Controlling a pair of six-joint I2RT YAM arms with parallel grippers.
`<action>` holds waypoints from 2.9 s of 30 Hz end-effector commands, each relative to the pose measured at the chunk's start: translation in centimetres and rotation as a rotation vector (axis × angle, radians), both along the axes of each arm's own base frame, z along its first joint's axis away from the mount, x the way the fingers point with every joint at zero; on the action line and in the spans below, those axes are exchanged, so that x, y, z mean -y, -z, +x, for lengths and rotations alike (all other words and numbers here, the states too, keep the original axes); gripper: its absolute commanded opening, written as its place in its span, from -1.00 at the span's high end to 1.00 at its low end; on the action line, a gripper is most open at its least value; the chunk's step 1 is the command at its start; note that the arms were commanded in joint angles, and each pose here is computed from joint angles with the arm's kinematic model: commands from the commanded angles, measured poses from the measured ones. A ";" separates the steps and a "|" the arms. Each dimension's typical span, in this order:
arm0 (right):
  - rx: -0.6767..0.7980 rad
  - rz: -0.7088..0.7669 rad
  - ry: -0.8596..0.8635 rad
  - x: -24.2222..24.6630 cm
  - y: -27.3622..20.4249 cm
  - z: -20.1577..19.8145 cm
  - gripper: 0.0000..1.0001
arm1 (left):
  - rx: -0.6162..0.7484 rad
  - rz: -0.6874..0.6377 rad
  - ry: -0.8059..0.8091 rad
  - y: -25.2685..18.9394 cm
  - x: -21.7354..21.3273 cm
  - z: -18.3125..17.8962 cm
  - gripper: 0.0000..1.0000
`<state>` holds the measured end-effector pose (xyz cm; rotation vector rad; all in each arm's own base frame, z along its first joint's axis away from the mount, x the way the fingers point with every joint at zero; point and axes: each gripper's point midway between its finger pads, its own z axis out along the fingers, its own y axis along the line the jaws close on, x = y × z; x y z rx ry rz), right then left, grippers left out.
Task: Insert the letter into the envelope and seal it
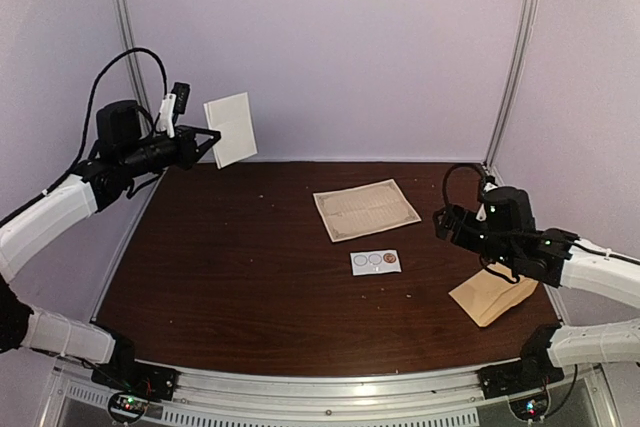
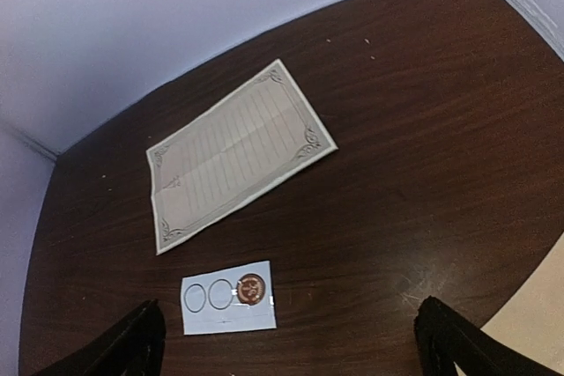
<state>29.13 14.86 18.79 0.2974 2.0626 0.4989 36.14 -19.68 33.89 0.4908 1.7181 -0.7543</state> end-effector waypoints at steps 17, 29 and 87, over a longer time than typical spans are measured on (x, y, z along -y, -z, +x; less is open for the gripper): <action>-0.360 0.009 0.312 8.5 12.5 -3.4 -1.00 | 0.052 0.033 -0.014 -0.5 -0.8 -1.7 1.00; -0.468 -0.008 0.247 7.5 15.4 -4.5 -1.00 | 0.049 0.022 0.006 -0.5 -0.5 -1.8 1.00; -0.728 0.063 -0.803 -19.7 16.3 -16.1 -0.82 | 0.075 0.029 -0.018 -1.1 -1.0 -2.0 1.00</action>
